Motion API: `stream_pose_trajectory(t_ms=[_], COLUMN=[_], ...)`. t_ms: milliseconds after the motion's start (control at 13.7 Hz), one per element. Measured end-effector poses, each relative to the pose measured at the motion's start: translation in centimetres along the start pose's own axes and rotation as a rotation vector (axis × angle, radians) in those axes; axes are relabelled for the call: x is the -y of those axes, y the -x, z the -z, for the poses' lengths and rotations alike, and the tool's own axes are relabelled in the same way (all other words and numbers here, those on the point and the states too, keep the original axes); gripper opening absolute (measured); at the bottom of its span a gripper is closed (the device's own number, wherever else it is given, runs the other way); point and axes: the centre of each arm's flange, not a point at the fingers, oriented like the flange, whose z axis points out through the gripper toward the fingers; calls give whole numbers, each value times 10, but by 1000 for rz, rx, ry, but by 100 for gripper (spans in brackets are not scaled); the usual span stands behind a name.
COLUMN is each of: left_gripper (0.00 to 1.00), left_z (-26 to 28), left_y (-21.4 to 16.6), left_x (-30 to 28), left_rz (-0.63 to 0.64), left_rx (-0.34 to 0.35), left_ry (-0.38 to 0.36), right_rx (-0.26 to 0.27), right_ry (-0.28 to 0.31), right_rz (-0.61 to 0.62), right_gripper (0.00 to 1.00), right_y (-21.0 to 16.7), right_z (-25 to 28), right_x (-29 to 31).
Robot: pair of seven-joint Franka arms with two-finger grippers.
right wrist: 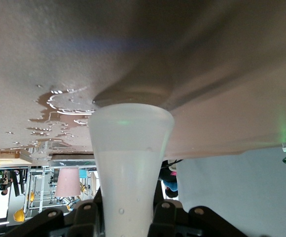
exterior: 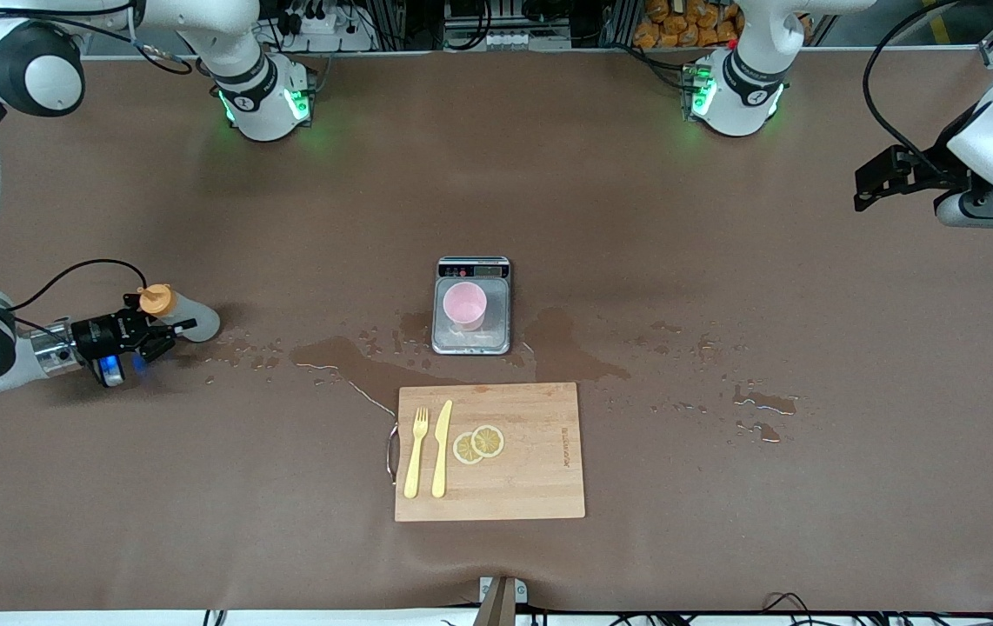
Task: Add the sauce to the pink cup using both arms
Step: 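Lower the bottle upright onto the table and open the right gripper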
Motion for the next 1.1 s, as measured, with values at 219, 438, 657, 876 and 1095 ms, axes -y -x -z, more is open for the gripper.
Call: stream_pose_trajectory(t_ms=[219, 438, 657, 876, 1095], left_gripper=[100, 100, 100, 100, 100], left_z=[0, 0, -1, -1, -1], left_y=[0, -1, -2, -3, -3], left_x=[0, 0, 1, 1, 1], left_rz=[0, 0, 1, 2, 2], left_rx=[-1, -3, -1, -6, -7], left_ry=[0, 0, 0, 0, 0], right_rx=[-3, -4, -28, -78, -138], right_ry=[-2, -2, -11, -7, 16], right_rz=[3, 5, 14, 28, 36], right_gripper=[52, 82, 100, 100, 100], right_y=[-1, -1, 3, 13, 29], right_z=[0, 1, 12, 31, 50], right_x=[0, 0, 2, 5, 11])
